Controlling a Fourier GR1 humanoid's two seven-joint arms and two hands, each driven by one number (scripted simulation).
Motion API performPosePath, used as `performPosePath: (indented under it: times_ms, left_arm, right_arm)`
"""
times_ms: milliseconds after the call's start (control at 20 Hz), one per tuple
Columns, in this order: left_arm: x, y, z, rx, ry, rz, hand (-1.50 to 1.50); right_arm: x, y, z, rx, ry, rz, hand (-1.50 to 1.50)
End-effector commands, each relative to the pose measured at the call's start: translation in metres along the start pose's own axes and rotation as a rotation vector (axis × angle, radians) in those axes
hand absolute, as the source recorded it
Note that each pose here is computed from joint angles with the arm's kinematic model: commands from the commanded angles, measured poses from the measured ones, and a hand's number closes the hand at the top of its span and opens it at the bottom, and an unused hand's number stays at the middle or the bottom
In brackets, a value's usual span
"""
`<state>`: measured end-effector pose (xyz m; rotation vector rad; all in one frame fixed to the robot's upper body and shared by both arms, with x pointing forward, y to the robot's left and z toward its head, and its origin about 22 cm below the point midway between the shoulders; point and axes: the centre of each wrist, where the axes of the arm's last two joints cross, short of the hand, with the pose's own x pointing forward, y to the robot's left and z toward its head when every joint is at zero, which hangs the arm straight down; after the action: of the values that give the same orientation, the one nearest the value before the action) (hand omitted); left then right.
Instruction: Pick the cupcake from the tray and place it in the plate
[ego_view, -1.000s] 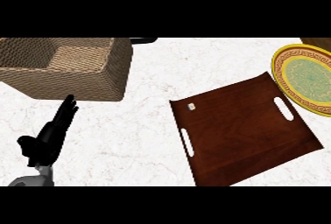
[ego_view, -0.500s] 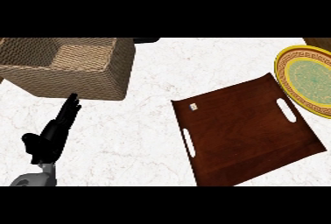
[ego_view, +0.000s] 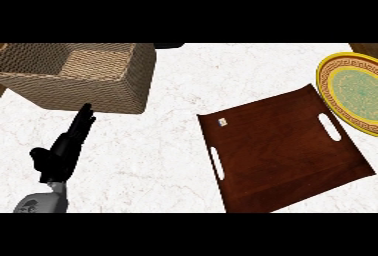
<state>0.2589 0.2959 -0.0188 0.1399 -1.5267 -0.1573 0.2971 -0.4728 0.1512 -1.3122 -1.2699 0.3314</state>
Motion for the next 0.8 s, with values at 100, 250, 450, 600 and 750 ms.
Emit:
performPosePath:
  times_ms: [100,250,450,600,750]
  left_arm:
    - [0.004,-0.006,-0.002,0.005,0.017,-0.014,0.00]
    - [0.002,-0.002,0.002,-0.009,-0.003,-0.005,0.00]
    - [-0.005,0.011,0.005,-0.026,-0.030,-0.002,0.00]
    - [0.004,-0.005,0.011,-0.009,-0.014,-0.007,0.00]
    - [-0.013,-0.007,0.009,0.005,-0.015,-0.003,0.00]
  right_arm:
    - [0.029,0.046,-0.023,0.043,-0.004,-0.011,1.50]
    - [0.045,0.064,-0.039,0.038,0.021,-0.004,1.50]
    - [0.044,0.088,-0.034,-0.040,0.165,-0.210,-1.50]
    - [0.030,0.074,-0.047,-0.021,0.227,-0.165,-1.50]
    - [0.015,0.085,-0.041,-0.021,0.255,-0.249,-1.50]
